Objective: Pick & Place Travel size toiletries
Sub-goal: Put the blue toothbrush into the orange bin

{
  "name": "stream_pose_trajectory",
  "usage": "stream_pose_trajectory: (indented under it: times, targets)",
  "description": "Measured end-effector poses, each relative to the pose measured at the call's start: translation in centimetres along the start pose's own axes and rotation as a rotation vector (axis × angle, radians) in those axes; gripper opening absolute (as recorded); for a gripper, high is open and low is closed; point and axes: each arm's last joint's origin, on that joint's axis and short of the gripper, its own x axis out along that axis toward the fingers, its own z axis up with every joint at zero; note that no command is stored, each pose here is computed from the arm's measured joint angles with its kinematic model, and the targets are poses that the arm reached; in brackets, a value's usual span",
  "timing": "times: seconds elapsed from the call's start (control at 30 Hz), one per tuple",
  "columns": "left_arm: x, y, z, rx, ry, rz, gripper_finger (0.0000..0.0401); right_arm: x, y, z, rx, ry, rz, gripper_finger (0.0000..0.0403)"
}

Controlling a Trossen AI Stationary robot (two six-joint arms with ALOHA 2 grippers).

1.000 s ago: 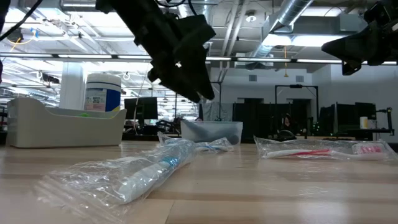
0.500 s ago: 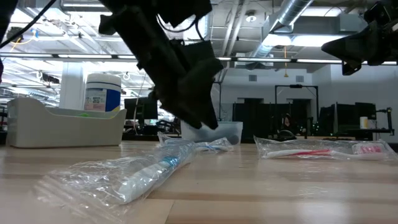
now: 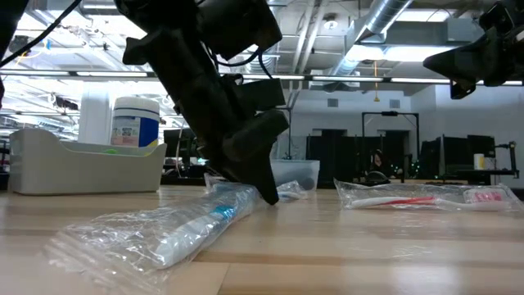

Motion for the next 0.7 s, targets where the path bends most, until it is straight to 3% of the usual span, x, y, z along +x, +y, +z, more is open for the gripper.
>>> stream_pose_trajectory:
  times: [0.27,0.7]
  targets:
    - [0.1,0.3,0.2,-0.009,0.038,-0.052,0.0029,0.0,0.0,0.0,0.0,0.0,0.0,0.0]
    - [-0.9,1.8,2.0,-0.026,0.025,-0.077,0.001,0.0,0.0,0.0,0.0,0.0,0.0,0.0]
